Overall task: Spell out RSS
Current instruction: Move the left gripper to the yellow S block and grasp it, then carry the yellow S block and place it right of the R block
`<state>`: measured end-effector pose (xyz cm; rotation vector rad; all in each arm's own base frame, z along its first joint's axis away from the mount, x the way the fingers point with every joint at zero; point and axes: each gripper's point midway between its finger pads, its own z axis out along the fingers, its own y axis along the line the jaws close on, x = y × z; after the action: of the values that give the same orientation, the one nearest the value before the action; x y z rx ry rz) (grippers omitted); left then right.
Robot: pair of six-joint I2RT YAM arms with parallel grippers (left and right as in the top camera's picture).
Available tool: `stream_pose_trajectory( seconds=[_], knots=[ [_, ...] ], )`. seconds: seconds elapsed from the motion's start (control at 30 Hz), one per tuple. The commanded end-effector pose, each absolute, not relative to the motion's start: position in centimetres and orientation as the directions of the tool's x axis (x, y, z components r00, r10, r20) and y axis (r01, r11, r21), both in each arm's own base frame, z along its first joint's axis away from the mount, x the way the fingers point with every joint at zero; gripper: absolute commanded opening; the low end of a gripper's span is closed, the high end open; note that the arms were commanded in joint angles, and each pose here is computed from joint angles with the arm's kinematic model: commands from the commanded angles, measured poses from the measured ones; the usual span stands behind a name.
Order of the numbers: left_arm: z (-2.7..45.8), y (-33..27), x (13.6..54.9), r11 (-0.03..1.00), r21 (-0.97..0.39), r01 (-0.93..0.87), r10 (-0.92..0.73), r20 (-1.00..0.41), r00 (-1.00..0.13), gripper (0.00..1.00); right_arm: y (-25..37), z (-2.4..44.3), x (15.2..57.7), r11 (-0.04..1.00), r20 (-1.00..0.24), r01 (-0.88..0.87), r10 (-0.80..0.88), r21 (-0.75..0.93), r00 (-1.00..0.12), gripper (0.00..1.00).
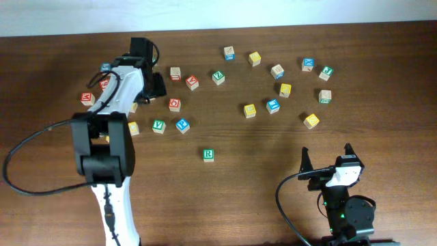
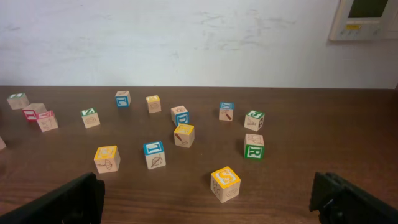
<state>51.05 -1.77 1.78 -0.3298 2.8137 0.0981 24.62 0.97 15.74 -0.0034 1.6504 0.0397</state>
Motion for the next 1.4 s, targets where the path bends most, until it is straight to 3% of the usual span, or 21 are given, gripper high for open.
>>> stream_pose_trajectory(
  seconds=[0.0, 0.13, 0.3, 0.43, 0.67, 0.8, 0.87, 0.9, 1.1, 1.37],
  knots=[
    [1.9, -1.3, 52.2, 0.967, 0.027, -0.254, -0.229, -0.346, -0.91, 0.66, 0.8, 15.4, 24.6, 0.999, -0.996, -0.021, 0.029, 0.031, -0.087, 0.98],
    [1.8, -1.3, 52.2, 0.967, 0.027, -0.254, -0.229, -0.347, -0.909, 0.49, 0.8, 15.4, 24.6, 0.999, -0.996, -0.021, 0.029, 0.031, -0.087, 0.98],
    [-0.2, -1.2, 51.3, 0.967, 0.046, -0.252, -0.228, -0.294, -0.928, 0.5, 0.8, 15.4, 24.6, 0.999, -0.996, -0.021, 0.029, 0.031, -0.087, 0.98],
    [-0.1, -1.2, 51.5, 0.967, 0.043, -0.253, -0.228, -0.302, -0.926, 0.37, 0.8, 15.4, 24.6, 0.999, -0.996, -0.021, 0.029, 0.031, -0.087, 0.98],
    [2.2, -1.3, 52.4, 0.967, 0.037, -0.253, -0.229, -0.318, -0.92, 0.3, 0.8, 15.4, 24.6, 0.999, -0.996, -0.021, 0.029, 0.031, -0.087, 0.98],
    [2.2, -1.3, 52.2, 0.967, 0.04, -0.253, -0.228, -0.31, -0.923, 0.31, 0.8, 15.4, 24.6, 0.999, -0.996, -0.021, 0.029, 0.031, -0.087, 0.98],
    [2.1, -1.3, 52.1, 0.967, 0.041, -0.252, -0.228, -0.306, -0.924, 0.48, 0.8, 15.4, 24.6, 0.999, -0.996, -0.021, 0.029, 0.031, -0.087, 0.98],
    [1.9, -1.3, 51.9, 0.967, 0.044, -0.252, -0.228, -0.299, -0.927, 0.49, 0.8, 15.4, 24.6, 0.999, -0.996, -0.021, 0.029, 0.031, -0.087, 0.98],
    [1.7, -1.3, 51.5, 0.967, 0.049, -0.251, -0.228, -0.284, -0.931, 0.33, 0.8, 15.4, 24.6, 0.999, -0.996, -0.021, 0.029, 0.031, -0.087, 0.98],
    [1.6, -2.1, 51.2, 0.971, 0.005, -0.238, -0.229, -0.256, -0.939, 0.26, 0.8, 15.4, 24.6, 0.999, -0.996, -0.021, 0.029, 0.031, -0.087, 0.98]
  ],
)
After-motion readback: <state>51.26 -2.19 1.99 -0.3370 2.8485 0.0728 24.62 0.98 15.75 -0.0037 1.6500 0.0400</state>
